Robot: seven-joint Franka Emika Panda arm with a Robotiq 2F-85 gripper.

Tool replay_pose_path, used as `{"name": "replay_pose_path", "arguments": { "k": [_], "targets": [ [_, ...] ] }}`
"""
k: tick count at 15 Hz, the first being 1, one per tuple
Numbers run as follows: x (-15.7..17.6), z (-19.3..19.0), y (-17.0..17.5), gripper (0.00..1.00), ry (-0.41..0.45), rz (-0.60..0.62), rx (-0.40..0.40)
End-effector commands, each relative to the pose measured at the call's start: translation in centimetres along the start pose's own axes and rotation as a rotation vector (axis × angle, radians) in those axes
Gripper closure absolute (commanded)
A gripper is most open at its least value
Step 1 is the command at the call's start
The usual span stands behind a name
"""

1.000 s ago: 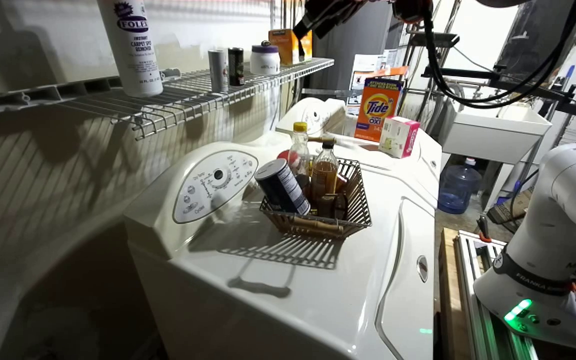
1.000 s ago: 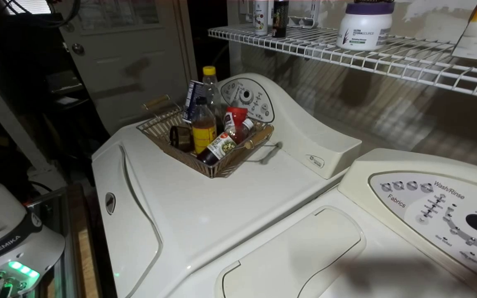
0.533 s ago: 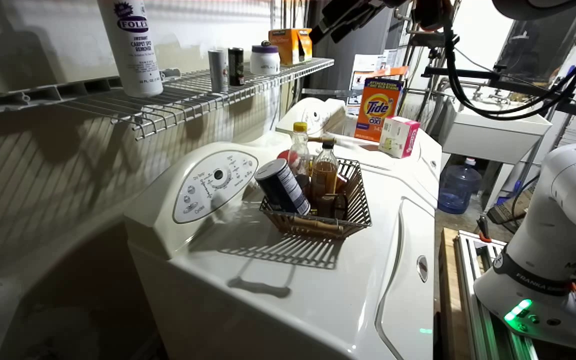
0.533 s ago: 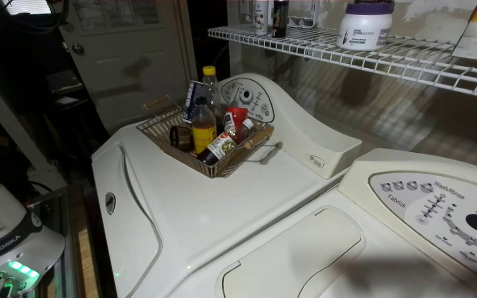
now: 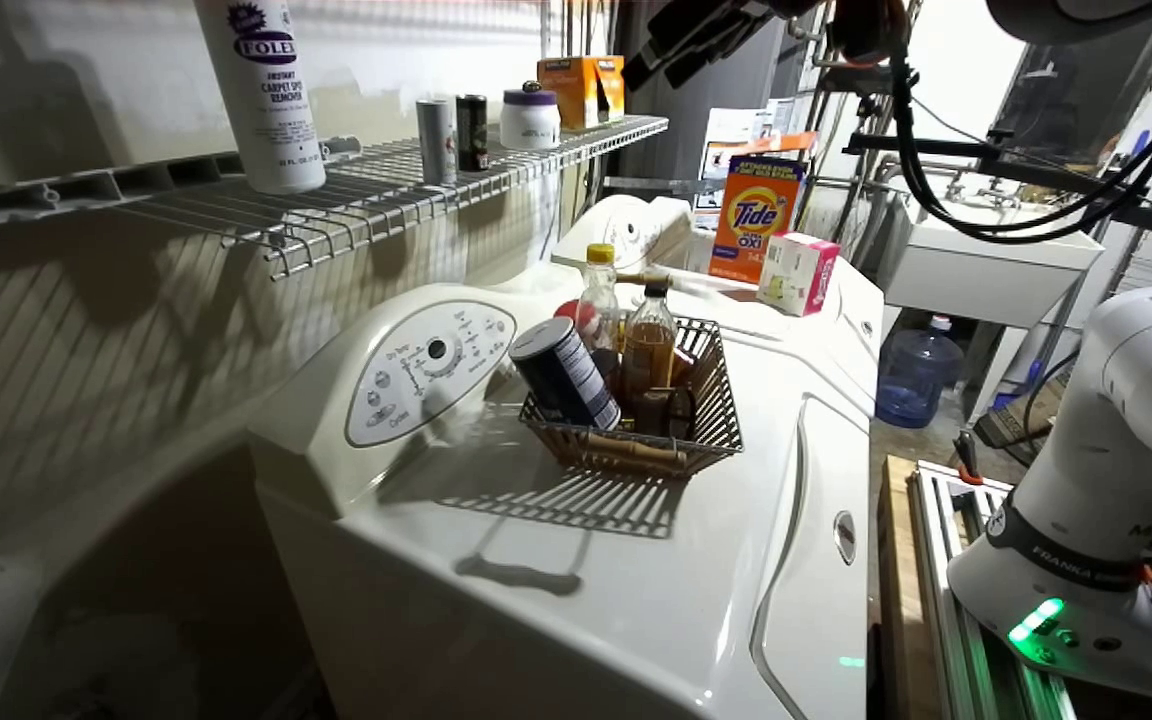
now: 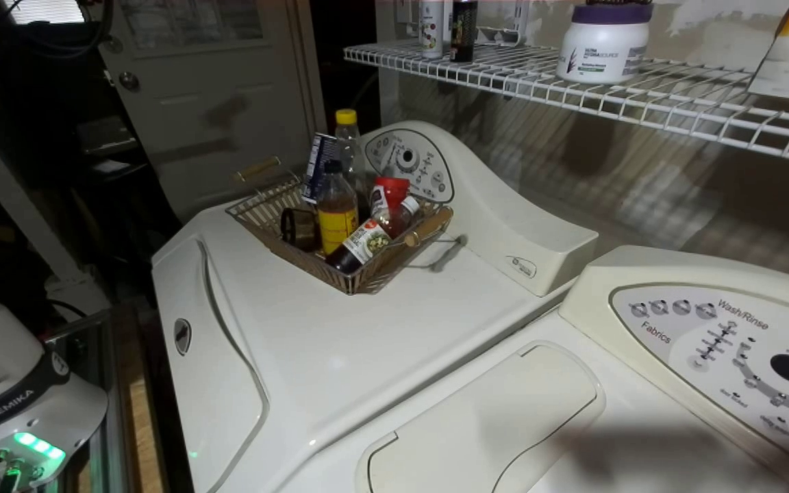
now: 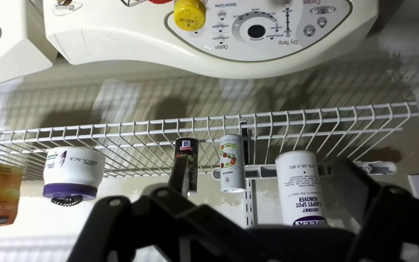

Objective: Move the black tin from the basket to the first shelf

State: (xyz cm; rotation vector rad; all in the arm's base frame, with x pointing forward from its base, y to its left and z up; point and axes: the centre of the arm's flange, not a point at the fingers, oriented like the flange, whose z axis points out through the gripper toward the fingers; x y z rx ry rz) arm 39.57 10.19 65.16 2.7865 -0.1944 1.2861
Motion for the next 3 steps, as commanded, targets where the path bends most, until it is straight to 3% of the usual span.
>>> {"name": "replay_pose_path", "arguments": {
  "k": [1,3],
  "targets": [
    [0.0,0.0,0.0,0.0,0.0,0.0,0.0],
    [0.0,0.0,-0.01,0.0,0.0,0.0,0.0]
  ]
}}
